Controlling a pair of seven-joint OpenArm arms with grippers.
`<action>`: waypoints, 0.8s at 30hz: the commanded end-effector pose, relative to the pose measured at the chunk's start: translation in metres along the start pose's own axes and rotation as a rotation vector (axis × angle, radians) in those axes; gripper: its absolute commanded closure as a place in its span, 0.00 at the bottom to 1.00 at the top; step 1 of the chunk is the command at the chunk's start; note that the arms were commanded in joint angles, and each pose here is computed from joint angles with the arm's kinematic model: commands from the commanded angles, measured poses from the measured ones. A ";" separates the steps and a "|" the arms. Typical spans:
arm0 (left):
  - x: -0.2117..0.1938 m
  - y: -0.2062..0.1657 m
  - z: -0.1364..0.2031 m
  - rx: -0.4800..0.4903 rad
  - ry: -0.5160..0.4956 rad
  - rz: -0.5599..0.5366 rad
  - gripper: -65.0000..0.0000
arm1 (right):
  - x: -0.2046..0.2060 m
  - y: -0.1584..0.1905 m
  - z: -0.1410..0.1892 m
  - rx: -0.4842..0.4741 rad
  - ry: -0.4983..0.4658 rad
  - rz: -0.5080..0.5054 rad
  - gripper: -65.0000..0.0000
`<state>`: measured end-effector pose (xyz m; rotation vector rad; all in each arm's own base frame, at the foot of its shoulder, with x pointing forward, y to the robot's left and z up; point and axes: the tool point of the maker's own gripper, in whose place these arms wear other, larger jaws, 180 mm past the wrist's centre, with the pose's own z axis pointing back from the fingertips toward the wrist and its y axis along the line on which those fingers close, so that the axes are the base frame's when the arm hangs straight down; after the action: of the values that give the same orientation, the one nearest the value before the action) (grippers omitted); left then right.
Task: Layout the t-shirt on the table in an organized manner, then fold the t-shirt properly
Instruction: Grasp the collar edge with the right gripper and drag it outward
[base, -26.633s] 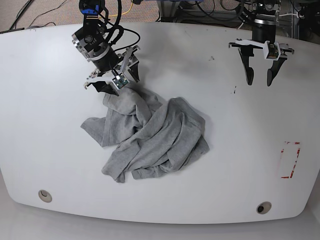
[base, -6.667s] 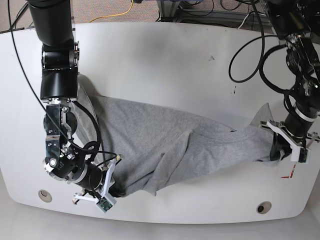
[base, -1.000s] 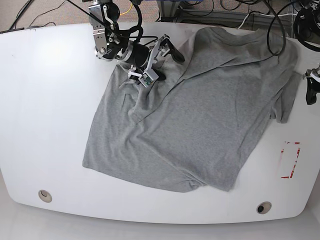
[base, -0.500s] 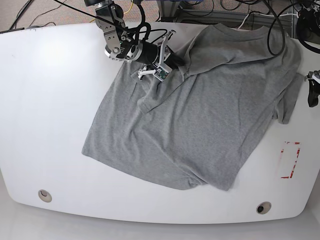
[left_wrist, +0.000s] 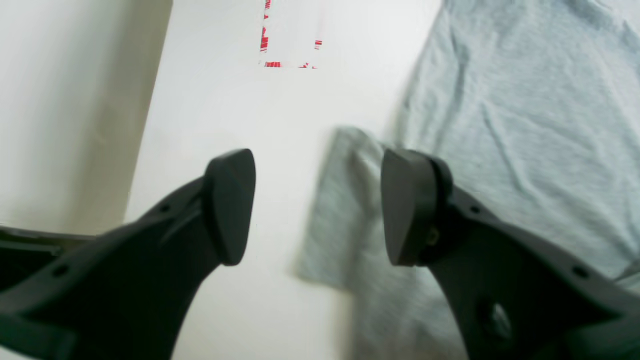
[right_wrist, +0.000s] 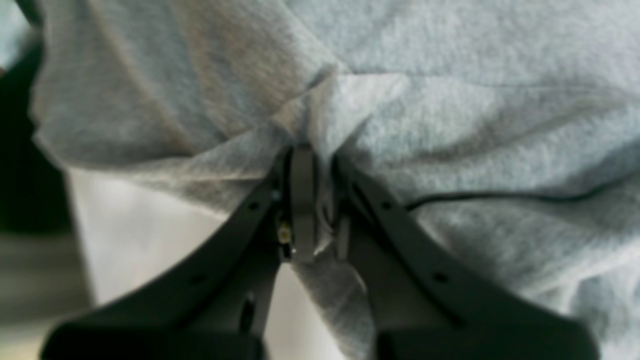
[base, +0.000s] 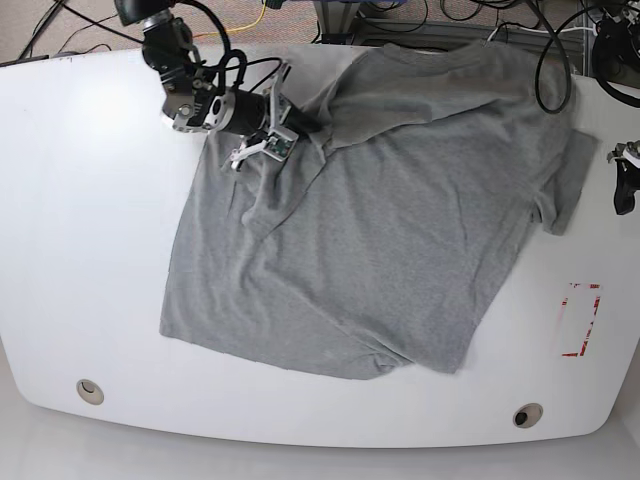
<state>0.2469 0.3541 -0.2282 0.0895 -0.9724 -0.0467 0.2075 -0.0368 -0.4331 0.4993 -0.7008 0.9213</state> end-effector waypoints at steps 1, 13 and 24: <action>0.013 -0.006 -0.001 -0.022 -0.034 -0.029 0.43 | -0.047 -0.050 0.025 -0.126 0.252 0.105 0.98; 0.005 -0.034 -0.014 -0.105 0.002 -0.052 0.43 | -0.025 -0.168 0.052 -0.301 0.291 0.140 0.98; 0.001 -0.062 -0.025 -0.185 0.024 -0.078 0.43 | 0.000 -0.248 0.059 -0.424 0.284 0.167 0.98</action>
<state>0.2594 0.2983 -0.2623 -0.0441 -0.8860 -0.1754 0.3823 -0.1948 -0.4233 -0.0165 -0.6543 0.9390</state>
